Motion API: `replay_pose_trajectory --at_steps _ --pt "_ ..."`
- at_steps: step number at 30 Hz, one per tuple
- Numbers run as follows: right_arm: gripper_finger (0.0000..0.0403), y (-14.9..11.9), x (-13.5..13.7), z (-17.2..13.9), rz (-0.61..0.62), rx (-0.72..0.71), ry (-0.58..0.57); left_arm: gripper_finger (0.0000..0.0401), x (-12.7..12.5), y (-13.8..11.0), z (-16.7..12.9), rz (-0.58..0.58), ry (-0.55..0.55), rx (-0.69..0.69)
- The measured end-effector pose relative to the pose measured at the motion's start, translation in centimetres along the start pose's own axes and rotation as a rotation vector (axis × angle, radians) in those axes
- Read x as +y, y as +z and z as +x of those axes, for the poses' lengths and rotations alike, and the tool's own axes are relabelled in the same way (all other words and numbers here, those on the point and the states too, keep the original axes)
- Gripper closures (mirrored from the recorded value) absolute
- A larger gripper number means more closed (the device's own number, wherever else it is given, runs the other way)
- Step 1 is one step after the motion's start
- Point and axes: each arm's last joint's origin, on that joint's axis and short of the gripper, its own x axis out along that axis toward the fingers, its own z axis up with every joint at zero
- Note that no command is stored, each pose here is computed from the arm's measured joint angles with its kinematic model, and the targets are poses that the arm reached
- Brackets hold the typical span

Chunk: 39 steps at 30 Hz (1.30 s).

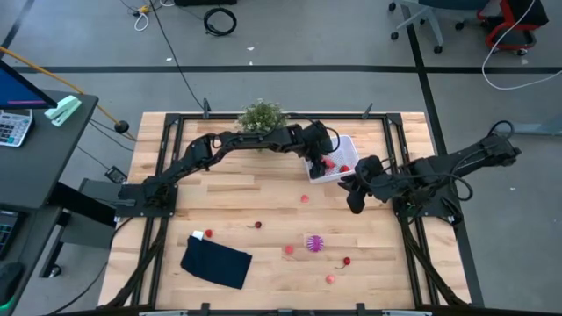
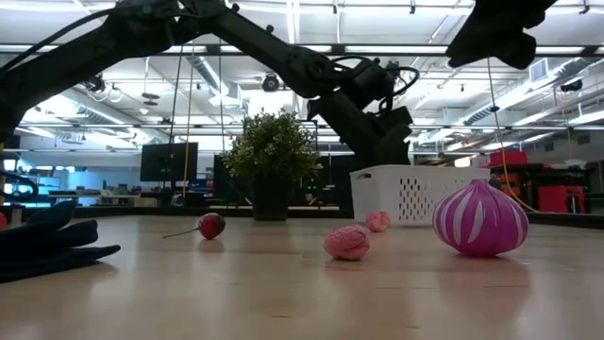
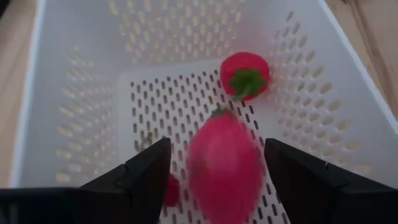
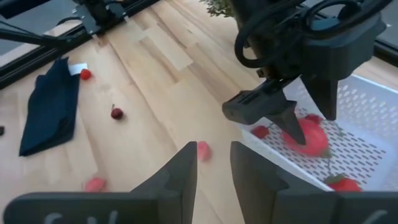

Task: Pick and placing Produce into tupperware
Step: Put the top cherry into the bin

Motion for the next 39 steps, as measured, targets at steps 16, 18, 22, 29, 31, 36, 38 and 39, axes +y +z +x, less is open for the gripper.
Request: replay_pose_trajectory --at_steps 16,18,22,29,31,36,38,39 --pt "0.0298 -0.1 0.1 -0.1 0.011 -0.002 -0.001 0.0136 -0.4 6.8 -5.7 0.071 0.012 -0.098" --pt "0.0298 -0.1 0.1 -0.1 0.005 -0.002 -0.002 0.0136 -1.0 7.3 -7.4 0.131 0.007 -0.084" --pt "0.0298 -0.2 0.0 -0.1 -0.002 0.006 -0.010 0.0139 -2.7 7.1 -11.0 0.181 -0.033 0.037" --pt "0.0298 -0.3 -0.1 -0.1 -0.010 0.015 -0.020 0.0143 -7.2 4.9 -16.5 0.049 -0.134 0.431" --pt "0.0298 -0.3 -0.1 -0.1 -0.010 0.016 -0.020 0.0143 -9.0 4.0 -17.3 0.023 -0.156 0.556" --pt "0.0298 -0.3 -0.1 -0.1 -0.005 0.015 -0.020 0.0143 -14.2 3.0 -17.7 0.095 -0.214 0.679" --pt "0.0298 -0.3 -0.1 -0.1 -0.003 0.016 -0.020 0.0143 -16.6 2.7 -17.1 0.150 -0.241 0.660" --pt "0.0298 -0.3 -0.1 -0.1 0.000 0.015 -0.020 0.0143 -17.9 2.6 -16.8 0.176 -0.255 0.647"
